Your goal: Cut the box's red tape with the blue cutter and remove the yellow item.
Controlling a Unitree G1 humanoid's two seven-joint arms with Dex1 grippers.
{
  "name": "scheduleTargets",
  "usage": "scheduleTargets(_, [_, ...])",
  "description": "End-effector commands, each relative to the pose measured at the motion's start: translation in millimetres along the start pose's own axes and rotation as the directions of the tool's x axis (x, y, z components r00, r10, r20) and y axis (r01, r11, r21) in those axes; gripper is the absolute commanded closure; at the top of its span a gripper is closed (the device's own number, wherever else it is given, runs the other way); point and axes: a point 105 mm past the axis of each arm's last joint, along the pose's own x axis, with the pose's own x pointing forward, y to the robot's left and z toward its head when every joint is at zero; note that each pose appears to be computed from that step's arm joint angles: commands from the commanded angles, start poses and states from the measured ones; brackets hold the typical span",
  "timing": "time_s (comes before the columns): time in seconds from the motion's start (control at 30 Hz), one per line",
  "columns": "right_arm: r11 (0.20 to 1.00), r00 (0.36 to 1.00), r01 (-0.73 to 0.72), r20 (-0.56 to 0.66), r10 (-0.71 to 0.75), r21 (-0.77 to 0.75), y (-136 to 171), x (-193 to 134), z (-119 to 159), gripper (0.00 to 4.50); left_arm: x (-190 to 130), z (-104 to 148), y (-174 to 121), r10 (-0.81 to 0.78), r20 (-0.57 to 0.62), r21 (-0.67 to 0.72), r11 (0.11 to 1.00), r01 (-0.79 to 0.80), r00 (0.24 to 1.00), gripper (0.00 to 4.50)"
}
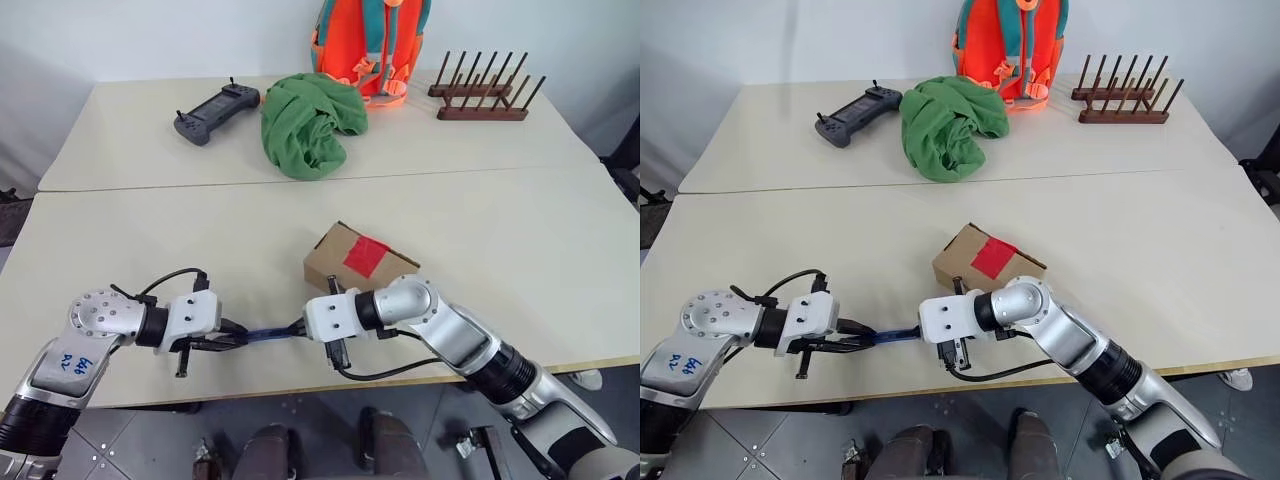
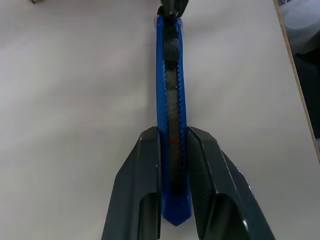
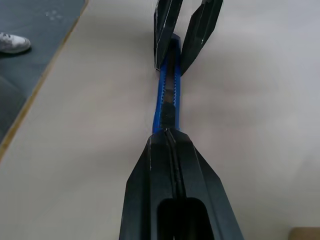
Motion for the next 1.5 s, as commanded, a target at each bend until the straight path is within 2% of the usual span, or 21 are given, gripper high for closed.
scheduleTargets(0.03, [0.999, 0.999, -0.033, 0.001, 0.033, -0.024, 2.1, 3.2, -4.2, 4.49, 5.6, -0.7, -4.3, -0.028, -0.021, 0.004, 1.000, 0.028, 0.999, 4.09])
scheduleTargets(0.33, [0.998, 0.998, -0.062, 0.006, 0.062, -0.035, 2.5, 22.0, -9.9, 4.49, 9.1, 1.9, -5.0, -0.044, -0.027, 0.001, 0.999, 0.044, 0.999, 4.09])
scheduleTargets(0.57, [0.998, 0.999, -0.017, 0.036, 0.019, -0.053, -12.8, 32.7, -4.6, 4.49, 11.9, 4.6, -5.8, -0.057, -0.020, 0.007, 0.998, 0.057, 0.998, 4.09])
scheduleTargets(0.67, [0.999, 0.998, 0.007, 0.064, -0.004, -0.050, -19.6, 29.7, 2.0, 4.49, 11.6, 4.1, -6.0, -0.059, -0.021, 0.004, 0.998, 0.059, 0.998, 4.09])
scheduleTargets(0.8, [0.995, 0.999, 0.015, 0.033, -0.011, -0.103, -22.8, 8.6, 1.3, 4.49, 5.8, -2.5, -9.4, -0.073, -0.052, -0.009, 0.997, 0.073, 0.996, 4.09])
scheduleTargets(0.97, [0.994, 1.000, 0.021, -0.007, -0.021, -0.112, -23.0, -2.9, -6.6, 4.49, 2.6, -6.6, -8.8, -0.083, -0.073, -0.019, 0.996, 0.081, 0.994, 4.09])
scheduleTargets(1.33, [0.993, 0.999, -0.036, -0.027, 0.033, -0.117, -9.5, -1.2, -14.2, 4.49, 2.4, -7.9, -6.9, -0.082, -0.087, -0.027, 0.996, 0.080, 0.993, 4.09])
scheduleTargets(1.5, [0.991, 1.000, 0.000, 0.030, 0.004, -0.131, -16.7, -0.6, -1.7, 4.49, 4.2, -8.0, -8.2, -0.088, -0.093, -0.031, 0.996, 0.086, 0.992, 4.09])
